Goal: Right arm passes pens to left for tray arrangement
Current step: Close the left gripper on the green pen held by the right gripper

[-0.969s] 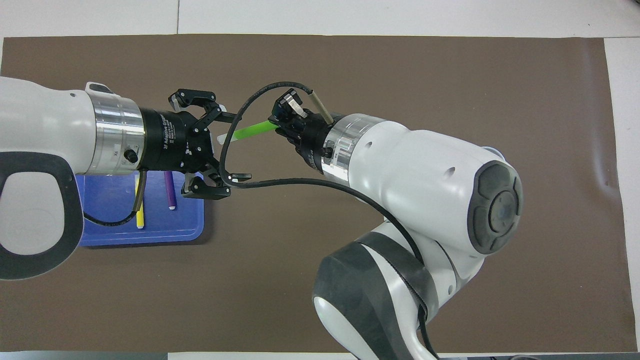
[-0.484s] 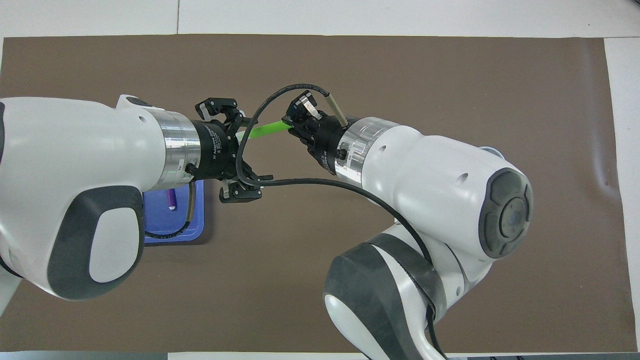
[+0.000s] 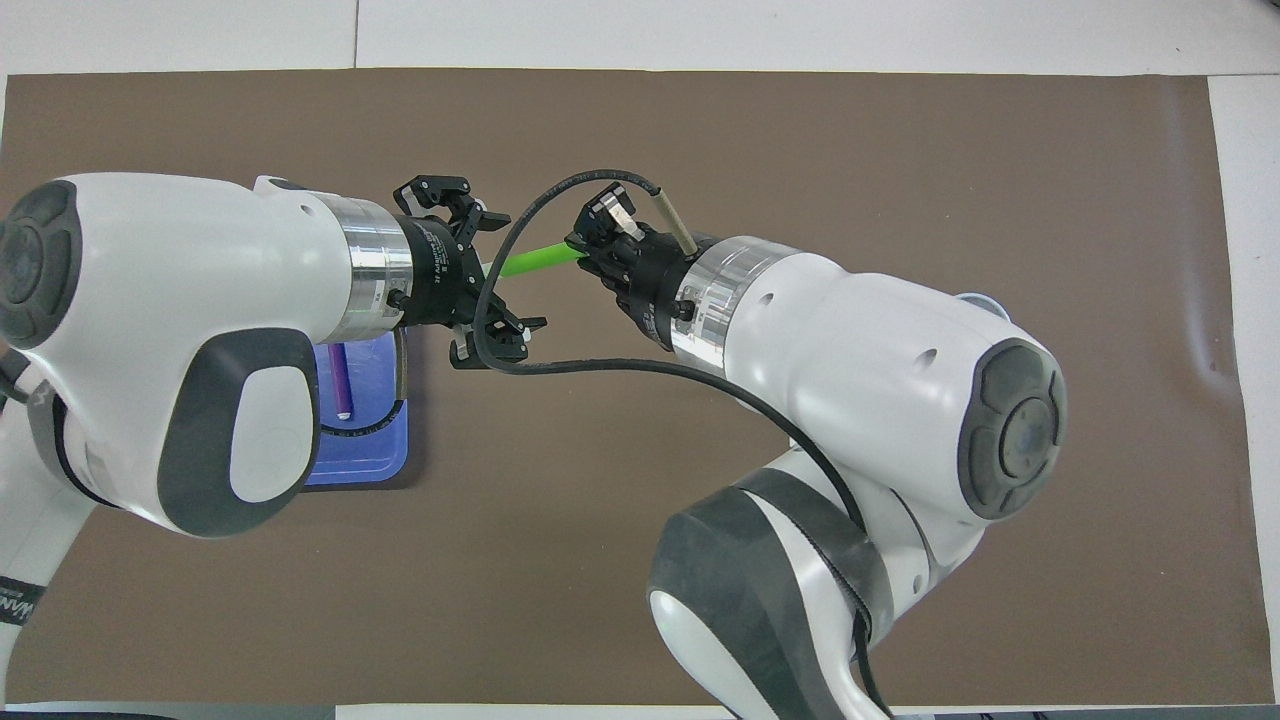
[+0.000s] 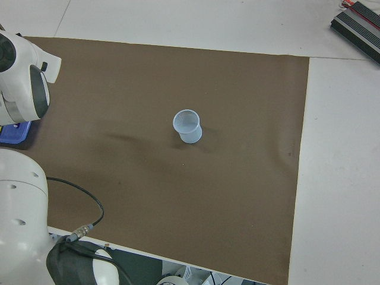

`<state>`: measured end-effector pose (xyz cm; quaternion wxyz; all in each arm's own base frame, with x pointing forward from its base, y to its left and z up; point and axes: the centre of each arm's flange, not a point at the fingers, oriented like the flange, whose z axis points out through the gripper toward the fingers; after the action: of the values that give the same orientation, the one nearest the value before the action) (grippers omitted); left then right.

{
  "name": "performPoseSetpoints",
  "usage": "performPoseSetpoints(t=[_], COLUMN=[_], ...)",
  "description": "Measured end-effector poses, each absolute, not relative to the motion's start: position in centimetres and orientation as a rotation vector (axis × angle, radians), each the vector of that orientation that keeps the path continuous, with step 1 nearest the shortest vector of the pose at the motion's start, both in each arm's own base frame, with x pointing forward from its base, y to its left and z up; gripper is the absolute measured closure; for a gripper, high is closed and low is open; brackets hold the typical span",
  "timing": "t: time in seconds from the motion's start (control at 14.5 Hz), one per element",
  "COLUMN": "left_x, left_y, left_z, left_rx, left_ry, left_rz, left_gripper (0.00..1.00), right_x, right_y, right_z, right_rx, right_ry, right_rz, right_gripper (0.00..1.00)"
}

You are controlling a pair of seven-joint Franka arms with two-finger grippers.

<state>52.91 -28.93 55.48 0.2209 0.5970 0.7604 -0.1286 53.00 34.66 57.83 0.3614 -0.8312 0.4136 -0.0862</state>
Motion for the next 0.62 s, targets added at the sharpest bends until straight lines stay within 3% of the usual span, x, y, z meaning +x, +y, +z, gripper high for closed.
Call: performPoseSetpoints(t=[0.28, 0.35, 0.48, 0.55, 0.62], left_x=[53.2, 53.2, 53.1, 53.1, 53.0], left_y=[-28.8, -28.9, -29.0, -29.0, -29.1], left_z=[56.8, 56.9, 56.9, 56.9, 56.9], left_rx=[1.647, 1.65, 1.659, 1.664, 1.667], left_ry=[2.08, 2.078, 2.076, 2.074, 2.072], left_rz=[-0.332, -0.326, -0.318, -0.314, -0.313], left_gripper=[0.04, 0.12, 0.16, 0.29, 0.29], right_x=[53.0, 53.0, 53.0, 53.0, 53.0], right_y=[34.6, 34.6, 34.6, 34.6, 34.5], right_z=[57.8, 57.8, 57.6, 57.5, 57.5], right_rx=[-2.142, -2.142, -2.144, -2.145, -2.146], right_ry=[1.066, 1.067, 1.069, 1.07, 1.071], right_rz=[-0.222, -0.222, -0.22, -0.219, -0.219], right_gripper=[0.83, 0.83, 0.83, 0.83, 0.83])
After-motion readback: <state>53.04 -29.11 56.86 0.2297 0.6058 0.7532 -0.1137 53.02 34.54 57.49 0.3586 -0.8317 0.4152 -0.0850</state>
